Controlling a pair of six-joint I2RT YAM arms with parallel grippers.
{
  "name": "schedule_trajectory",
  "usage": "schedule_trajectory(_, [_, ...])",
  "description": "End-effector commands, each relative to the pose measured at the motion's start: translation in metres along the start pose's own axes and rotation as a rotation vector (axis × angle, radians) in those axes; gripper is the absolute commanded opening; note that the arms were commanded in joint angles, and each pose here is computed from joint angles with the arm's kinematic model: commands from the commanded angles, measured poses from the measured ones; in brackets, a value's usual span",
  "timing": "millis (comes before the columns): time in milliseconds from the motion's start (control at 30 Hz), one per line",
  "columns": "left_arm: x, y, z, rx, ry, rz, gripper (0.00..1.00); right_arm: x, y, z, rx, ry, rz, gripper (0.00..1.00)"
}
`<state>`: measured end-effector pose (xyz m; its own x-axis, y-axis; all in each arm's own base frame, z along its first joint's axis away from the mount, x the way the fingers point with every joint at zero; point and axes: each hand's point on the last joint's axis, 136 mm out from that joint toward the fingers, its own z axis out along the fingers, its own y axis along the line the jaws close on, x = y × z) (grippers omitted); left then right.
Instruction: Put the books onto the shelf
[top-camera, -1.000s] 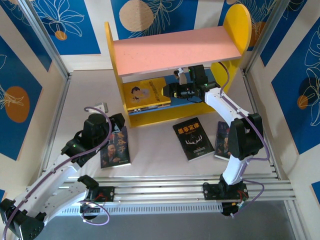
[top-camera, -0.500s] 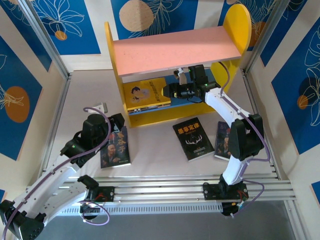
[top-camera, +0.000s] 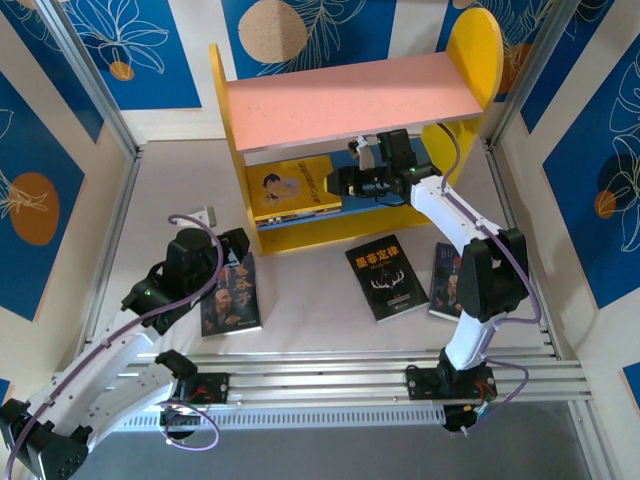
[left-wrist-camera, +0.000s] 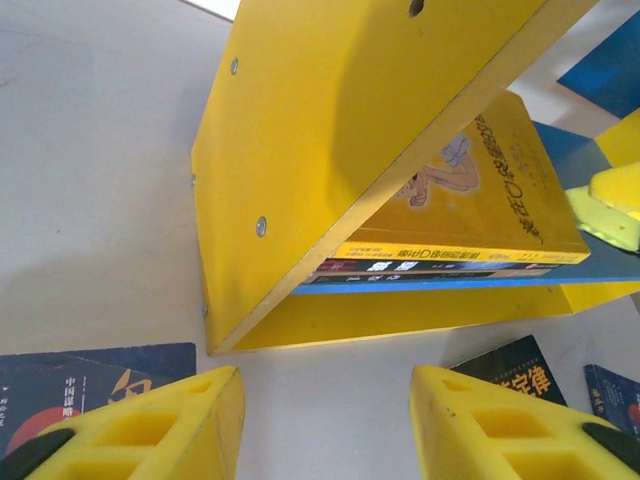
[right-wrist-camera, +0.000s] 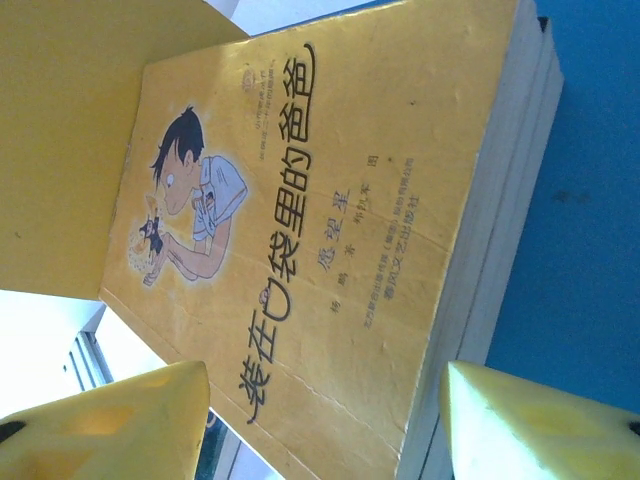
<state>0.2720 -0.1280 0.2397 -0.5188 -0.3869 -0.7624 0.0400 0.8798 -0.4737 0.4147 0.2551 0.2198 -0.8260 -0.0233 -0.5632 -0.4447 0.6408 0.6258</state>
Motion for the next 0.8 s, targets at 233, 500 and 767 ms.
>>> schedule_trajectory(233, [0.010,0.029,-0.002,-0.179,0.116,0.101,0.50,-0.003,-0.002,-0.063,0.085,-0.121,-0.025,0.63])
schedule_trajectory(500, [0.051,0.064,0.005,-0.331,0.268,0.126,0.55,0.035,-0.015,-0.079,0.156,-0.115,0.010,0.63])
schedule_trajectory(767, [0.093,0.085,0.022,-0.408,0.401,0.121,0.57,0.093,-0.018,-0.068,0.191,-0.068,0.067,0.63])
